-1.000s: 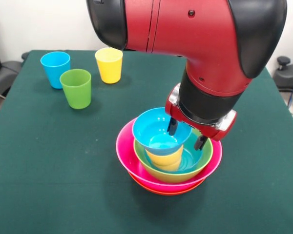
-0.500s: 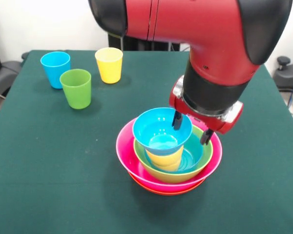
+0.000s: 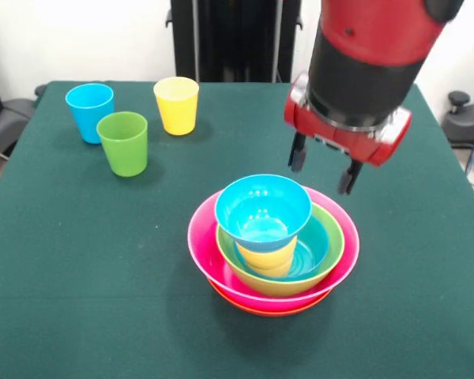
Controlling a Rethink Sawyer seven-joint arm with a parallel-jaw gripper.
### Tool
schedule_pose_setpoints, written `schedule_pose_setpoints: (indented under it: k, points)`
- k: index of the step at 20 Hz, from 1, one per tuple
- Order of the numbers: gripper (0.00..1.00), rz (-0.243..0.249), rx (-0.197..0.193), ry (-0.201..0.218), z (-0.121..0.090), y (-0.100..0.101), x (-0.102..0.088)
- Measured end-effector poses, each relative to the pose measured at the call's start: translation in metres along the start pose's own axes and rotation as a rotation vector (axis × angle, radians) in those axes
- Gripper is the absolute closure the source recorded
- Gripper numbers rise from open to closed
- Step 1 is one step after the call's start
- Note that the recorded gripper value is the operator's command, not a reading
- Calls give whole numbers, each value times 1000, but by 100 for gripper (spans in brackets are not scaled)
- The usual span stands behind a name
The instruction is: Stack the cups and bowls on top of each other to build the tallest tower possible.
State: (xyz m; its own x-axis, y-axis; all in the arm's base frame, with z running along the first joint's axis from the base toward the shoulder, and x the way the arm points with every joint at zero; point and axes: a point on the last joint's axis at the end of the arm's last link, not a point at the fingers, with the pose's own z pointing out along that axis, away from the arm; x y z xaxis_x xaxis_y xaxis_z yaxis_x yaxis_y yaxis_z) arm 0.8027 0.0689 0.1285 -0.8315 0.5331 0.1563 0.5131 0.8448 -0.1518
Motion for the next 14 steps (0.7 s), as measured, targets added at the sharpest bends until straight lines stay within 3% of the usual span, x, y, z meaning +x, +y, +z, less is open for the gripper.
schedule_pose_setpoints:
  k: [5,9,14]
  points:
    - [0,-3,-21,-58,-22,-10,12]
    - [0,-4,-40,-93,-29,-17,20]
    - [0,11,-79,-143,-28,-42,34]
